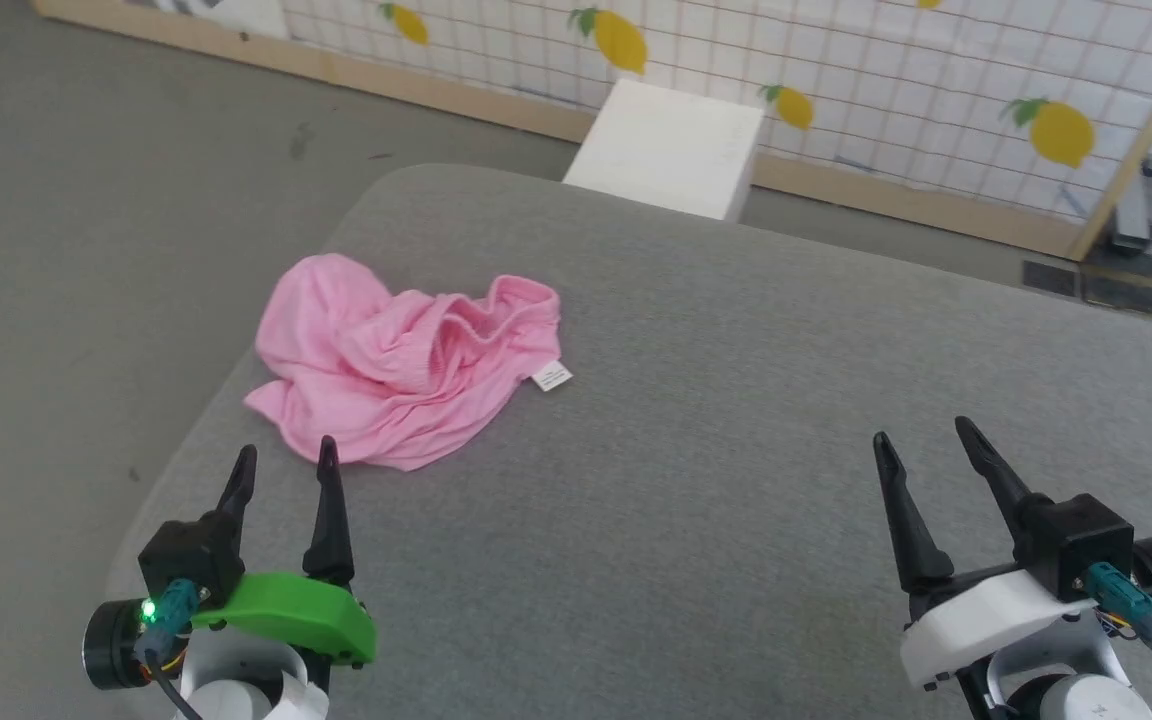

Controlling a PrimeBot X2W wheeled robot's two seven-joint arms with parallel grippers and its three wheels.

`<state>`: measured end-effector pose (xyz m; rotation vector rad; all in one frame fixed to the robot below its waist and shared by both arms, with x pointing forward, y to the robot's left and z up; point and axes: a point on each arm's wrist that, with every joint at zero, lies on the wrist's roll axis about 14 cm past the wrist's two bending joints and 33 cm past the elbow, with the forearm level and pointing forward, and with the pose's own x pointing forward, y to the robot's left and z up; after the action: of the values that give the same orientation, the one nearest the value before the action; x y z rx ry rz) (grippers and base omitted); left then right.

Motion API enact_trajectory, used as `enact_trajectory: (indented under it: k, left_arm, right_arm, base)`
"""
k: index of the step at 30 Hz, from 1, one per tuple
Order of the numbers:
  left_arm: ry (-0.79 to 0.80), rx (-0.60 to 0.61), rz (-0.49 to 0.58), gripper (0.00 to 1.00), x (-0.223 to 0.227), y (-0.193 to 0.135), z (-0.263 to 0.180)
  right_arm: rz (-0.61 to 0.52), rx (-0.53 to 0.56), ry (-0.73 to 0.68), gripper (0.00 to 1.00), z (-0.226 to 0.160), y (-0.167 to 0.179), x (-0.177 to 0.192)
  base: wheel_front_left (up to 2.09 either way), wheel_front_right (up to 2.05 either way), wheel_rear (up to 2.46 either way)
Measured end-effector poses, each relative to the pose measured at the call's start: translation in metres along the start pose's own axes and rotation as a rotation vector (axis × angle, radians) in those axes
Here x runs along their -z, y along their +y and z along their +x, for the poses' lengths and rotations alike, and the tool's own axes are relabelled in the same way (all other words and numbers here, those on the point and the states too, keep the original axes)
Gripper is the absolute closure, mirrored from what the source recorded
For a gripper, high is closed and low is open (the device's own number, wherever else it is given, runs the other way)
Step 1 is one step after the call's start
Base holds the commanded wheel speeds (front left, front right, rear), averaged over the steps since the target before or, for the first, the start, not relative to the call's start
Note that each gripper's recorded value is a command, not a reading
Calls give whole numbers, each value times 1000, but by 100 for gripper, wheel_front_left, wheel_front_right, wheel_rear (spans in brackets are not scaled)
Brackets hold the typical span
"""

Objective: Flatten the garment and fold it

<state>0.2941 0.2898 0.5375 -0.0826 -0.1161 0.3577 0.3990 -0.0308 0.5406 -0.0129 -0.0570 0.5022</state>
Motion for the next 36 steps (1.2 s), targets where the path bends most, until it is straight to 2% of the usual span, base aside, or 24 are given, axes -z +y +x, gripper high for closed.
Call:
enact_trajectory:
  k: [11, 18, 24, 30, 32, 36]
  left_arm:
    - [-6, -86, 0, 0, 0, 28, -13]
    - [-56, -103, -13, 0, -14, 32, 3]
    - [-152, -70, -9, 0, -46, 22, 38]
    - [-268, 13, 16, 0, -88, 2, 91]
    - [-234, 47, 45, 0, -84, -3, 111]
    - [-65, 89, 126, 0, -58, -3, 152]
  right_arm:
    - [11, -88, 0, 0, 16, 27, 2]
    - [31, -123, 16, 0, 24, 37, 11]
    - [34, -133, 25, 0, 34, 37, 16]
    - [41, -142, 46, 0, 47, 37, 27]
    - [43, -143, 47, 0, 53, 35, 29]
    - [51, -142, 59, 0, 63, 30, 38]
  base:
    - [0, 0, 0]
    - [0, 0, 0]
    - [0, 0, 0]
    - [0, 0, 0]
    - [0, 0, 0]
    - [0, 0, 0]
